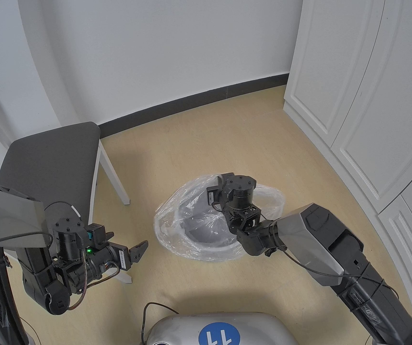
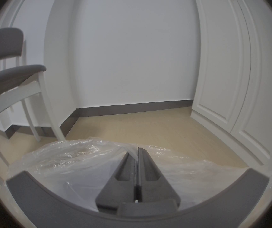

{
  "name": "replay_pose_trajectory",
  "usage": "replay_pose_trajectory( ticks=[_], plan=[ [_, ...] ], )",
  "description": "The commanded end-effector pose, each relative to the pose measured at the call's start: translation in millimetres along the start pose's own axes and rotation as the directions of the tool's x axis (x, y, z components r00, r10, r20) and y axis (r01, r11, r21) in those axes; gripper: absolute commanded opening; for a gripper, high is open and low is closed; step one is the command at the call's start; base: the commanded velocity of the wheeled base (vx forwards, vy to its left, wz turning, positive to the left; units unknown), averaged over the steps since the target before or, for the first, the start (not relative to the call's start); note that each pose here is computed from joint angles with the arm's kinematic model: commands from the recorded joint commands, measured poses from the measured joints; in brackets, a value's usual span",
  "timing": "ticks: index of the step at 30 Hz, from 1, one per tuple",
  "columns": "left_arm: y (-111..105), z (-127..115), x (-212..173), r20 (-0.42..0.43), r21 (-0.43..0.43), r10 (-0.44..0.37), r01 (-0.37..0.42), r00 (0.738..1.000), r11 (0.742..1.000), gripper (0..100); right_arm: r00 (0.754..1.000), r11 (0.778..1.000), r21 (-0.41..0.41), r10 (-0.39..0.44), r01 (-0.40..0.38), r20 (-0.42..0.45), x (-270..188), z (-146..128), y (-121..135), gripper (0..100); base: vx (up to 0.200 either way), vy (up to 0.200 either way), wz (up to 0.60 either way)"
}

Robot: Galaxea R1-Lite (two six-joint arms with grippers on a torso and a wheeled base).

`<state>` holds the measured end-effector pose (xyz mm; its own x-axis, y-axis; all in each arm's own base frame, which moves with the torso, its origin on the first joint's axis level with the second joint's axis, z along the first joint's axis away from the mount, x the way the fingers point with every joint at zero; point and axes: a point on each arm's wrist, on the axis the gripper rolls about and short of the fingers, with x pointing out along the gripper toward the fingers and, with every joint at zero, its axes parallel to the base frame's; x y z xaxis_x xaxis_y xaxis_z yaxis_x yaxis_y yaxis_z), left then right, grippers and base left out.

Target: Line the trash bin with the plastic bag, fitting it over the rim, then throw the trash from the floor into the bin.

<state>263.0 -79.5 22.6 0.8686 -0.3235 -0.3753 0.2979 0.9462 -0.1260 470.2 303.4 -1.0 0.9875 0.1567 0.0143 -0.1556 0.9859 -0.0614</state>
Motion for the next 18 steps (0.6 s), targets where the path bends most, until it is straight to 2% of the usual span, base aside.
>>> replay_pose_trajectory(
  ticks=[1, 6, 9, 10, 12, 15, 18],
  plan=[
    [-1.3, -4.9, 4.2, -0.013, 0.001, -0.007, 0.007, 1.0, 1.0, 100, 1.0, 1.0, 0.027, -0.006, 0.006, 0.005, 2.2, -9.4, -4.4, 0, 0.0, 0.0, 0.0],
    [-11.6, -4.1, 5.9, -0.004, -0.018, -0.041, 0.041, 0.999, 0.999, 100, 0.994, 0.997, 0.079, -0.032, 0.024, 0.104, 3.9, 2.1, -11.1, 0, 0.0, 0.0, 0.0],
    [-17.2, -3.6, 6.5, 0.0, -0.014, -0.057, 0.057, 0.998, 0.998, 100, 0.988, 0.996, 0.069, -0.069, 0.06, 0.14, 6.9, 6.4, -20.7, 0, 0.0, 0.0, 0.0],
    [-18.6, -3.2, 7.0, 0.002, -0.012, -0.062, 0.062, 0.998, 0.998, 100, 0.986, 0.996, 0.055, -0.08, 0.073, 0.144, 7.8, 6.9, -23.3, 100, 0.0, 0.0, 0.0],
    [-22.1, -2.9, 7.8, 0.005, -0.007, -0.073, 0.073, 0.997, 0.997, 100, 0.978, 0.994, 0.021, -0.105, 0.103, 0.181, 9.5, 11.5, -30.5, 100, 0.0, 0.0, 0.0],
    [-29.3, -2.0, 9.8, 0.011, 0.003, -0.098, 0.097, 0.995, 0.995, 100, 0.963, 0.994, 0.031, -0.108, 0.104, 0.248, 7.4, 18.2, -30.8, 100, 0.0, 0.0, 0.0],
    [-38.9, -3.4, 10.5, 0.007, 0.015, -0.129, 0.129, 0.992, 0.992, 100, 0.956, 0.994, 0.045, -0.107, 0.099, 0.274, 4.7, 20.7, -26.6, 100, 0.0, 0.0, 0.0]
  ],
)
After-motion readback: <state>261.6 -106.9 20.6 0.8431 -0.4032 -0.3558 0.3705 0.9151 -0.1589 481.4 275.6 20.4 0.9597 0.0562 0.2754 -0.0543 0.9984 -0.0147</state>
